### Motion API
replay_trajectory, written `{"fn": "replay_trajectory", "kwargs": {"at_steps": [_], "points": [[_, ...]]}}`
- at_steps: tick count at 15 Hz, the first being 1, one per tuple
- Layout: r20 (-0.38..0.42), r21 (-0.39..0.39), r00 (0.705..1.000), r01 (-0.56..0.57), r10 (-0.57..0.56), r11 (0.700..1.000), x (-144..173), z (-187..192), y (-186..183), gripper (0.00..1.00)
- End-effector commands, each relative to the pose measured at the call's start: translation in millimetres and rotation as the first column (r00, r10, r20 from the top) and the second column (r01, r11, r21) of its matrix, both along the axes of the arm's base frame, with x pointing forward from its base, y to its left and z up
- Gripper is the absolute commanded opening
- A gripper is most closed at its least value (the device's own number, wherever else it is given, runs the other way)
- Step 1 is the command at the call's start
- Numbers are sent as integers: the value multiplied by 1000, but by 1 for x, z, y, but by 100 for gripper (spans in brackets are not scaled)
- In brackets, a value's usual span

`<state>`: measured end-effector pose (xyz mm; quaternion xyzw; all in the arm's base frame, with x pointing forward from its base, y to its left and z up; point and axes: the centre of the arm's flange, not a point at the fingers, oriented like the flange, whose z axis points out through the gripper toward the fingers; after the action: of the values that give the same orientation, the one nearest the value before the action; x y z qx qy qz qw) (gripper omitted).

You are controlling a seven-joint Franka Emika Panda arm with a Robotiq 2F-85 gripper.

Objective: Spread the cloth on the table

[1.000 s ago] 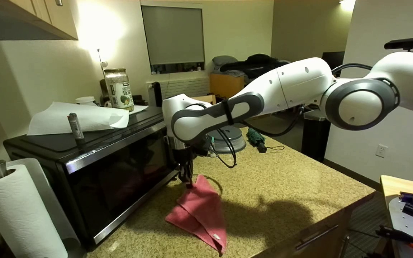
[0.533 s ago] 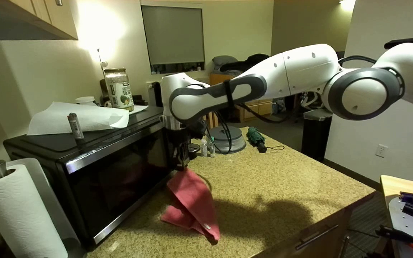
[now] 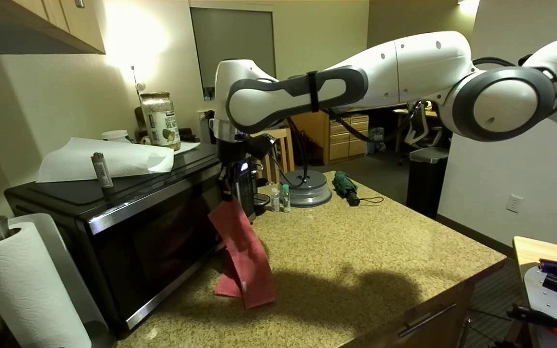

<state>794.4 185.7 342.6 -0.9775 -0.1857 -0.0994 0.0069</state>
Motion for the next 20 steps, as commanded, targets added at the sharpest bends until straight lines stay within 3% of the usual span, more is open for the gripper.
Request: {"fn": "replay_trajectory", "kwargs": {"at_steps": [1,13,20], "points": [[6,23,999,36,-36,999,-65,6,1,5],[131,34,980,148,-151,988,-108,56,12,5],[168,8,967,194,-192,981,-155,87,16,5]]}}
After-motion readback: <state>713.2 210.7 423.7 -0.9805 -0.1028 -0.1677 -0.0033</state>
